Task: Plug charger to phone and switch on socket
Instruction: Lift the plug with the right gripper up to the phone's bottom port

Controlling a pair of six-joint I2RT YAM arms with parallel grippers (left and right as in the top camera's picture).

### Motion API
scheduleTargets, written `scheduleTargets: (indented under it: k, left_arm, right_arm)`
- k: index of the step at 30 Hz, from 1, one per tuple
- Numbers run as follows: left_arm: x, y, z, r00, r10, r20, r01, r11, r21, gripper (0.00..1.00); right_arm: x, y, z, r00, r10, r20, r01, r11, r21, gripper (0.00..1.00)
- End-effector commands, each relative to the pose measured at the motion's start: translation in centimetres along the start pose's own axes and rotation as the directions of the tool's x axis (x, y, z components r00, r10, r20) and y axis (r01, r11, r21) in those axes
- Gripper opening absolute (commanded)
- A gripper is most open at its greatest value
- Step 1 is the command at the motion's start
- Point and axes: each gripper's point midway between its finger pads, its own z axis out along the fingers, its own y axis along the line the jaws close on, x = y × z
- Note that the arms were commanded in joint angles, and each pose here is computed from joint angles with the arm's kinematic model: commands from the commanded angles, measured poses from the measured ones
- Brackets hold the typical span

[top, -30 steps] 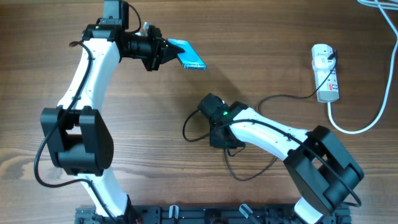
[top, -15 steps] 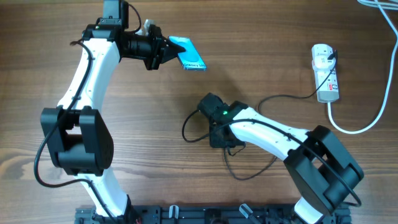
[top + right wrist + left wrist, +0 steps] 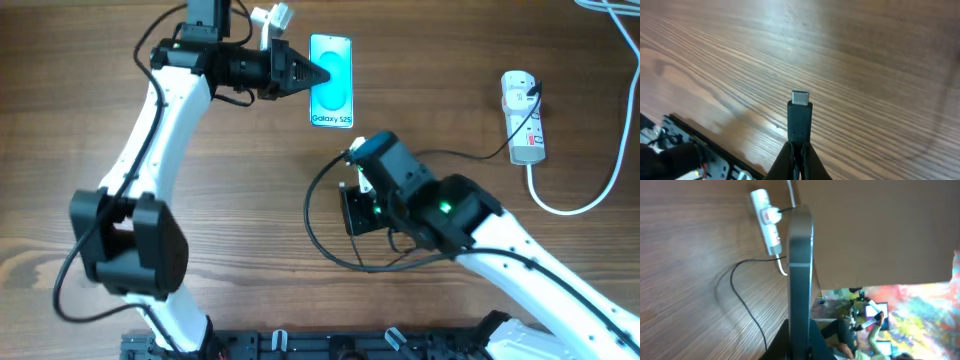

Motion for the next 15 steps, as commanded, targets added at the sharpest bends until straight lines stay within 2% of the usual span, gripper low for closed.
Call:
scheduleTargets:
  k: [1, 5, 10, 15]
  left_arm:
    - [1.3, -4.6, -0.8, 0.98, 0.198, 0.016, -0.198, 0.98, -0.027, 0.04]
    - [2.2, -4.7, -0.9, 0.974, 0.227, 0.028, -0.216, 0.953, -0.211, 0.04]
    - [3.3, -5.8, -0.9, 0.974, 0.225, 0.011, -0.218, 0.954, -0.207, 0.04]
    - [3.7, -6.5, -0.8, 0.975, 0.22, 0.0, -0.217, 0.962, -0.166, 0.04]
  right_arm:
    - [-1.8, 1.7, -2.5, 0.995, -0.028, 0.097, 0.035, 0.997, -0.069, 0.04]
    - [-3.9, 2.1, -4.1, 0.983, -0.033, 0.18, 0.042, 0.998, -0.05, 0.04]
    - [-5.9, 2.3, -4.9, 0.963, 0.043, 0.266, -0.029, 0.998, -0.055, 0.04]
    - [-6.8, 2.7, -5.5, 0.953, 0.039, 0.3, -0.022, 0.998, -0.061, 0.04]
